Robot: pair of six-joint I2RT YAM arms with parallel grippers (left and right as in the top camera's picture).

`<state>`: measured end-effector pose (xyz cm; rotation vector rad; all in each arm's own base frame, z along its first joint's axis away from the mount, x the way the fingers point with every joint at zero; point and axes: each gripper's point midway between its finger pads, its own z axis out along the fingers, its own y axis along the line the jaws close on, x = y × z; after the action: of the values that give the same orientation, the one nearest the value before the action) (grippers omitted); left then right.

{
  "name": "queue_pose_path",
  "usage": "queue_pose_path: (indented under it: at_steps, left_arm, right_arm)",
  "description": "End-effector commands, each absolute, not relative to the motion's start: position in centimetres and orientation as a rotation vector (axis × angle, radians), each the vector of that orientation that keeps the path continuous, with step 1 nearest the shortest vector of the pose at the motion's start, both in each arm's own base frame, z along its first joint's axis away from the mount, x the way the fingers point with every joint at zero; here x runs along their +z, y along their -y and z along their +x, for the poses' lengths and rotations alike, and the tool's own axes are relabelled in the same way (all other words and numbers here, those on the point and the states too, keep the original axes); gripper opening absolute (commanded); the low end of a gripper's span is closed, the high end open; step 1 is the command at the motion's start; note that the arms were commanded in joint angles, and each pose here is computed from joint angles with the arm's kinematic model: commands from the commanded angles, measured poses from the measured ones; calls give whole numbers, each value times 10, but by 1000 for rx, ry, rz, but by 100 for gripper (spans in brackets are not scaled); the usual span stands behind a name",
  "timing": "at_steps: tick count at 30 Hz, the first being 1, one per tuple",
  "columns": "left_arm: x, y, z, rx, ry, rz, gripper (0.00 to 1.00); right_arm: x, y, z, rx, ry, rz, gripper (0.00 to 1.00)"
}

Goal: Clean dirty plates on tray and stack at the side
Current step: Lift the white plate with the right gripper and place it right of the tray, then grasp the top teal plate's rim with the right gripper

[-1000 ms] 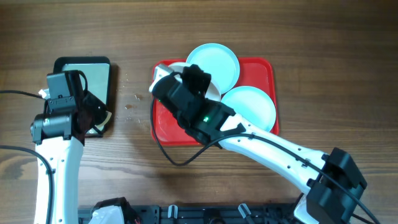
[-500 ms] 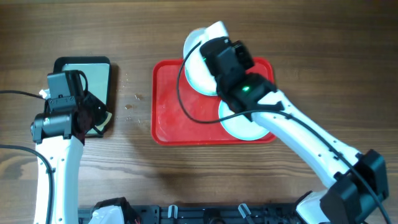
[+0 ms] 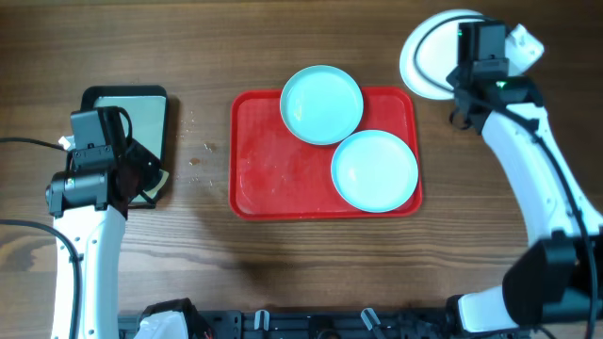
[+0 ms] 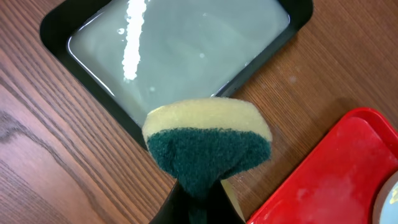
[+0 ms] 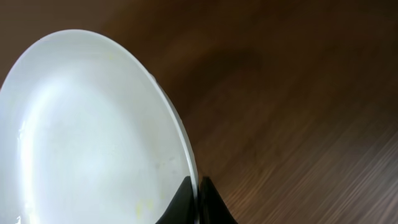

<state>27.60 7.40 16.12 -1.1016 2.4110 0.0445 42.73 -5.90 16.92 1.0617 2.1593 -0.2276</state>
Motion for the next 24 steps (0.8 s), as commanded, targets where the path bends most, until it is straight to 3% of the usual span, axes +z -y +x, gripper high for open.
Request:
queue_pose_path:
  at_steps: [1, 6, 13, 17, 20, 22, 24]
  left_arm:
    - [161, -76, 276, 45, -2407, -1109, 4]
    - [161, -76, 276, 45, -2408, -1109, 4]
    - [160, -76, 275, 47, -2413, -1111, 4]
    - [160, -76, 275, 47, -2414, -1111, 4]
    - [160, -75, 275, 43, -2415, -1110, 4]
    - [160, -75, 275, 43, -2415, -1110, 4]
    - [160, -75, 275, 43, -2414, -1110, 4]
  right_arm:
    - [122, 65, 421, -69, -2101, 1432, 4]
    - [90, 79, 414, -143, -2054, 1595, 4]
    - [71, 98, 401, -328, -2091, 1577, 9]
    - [74, 105, 398, -397, -2086, 1542, 19]
    - [73, 99, 401, -354, -2132, 1518, 39]
    - [73, 88, 413, -273, -2212, 1417, 40]
    - [86, 52, 457, -64, -2375, 958, 43]
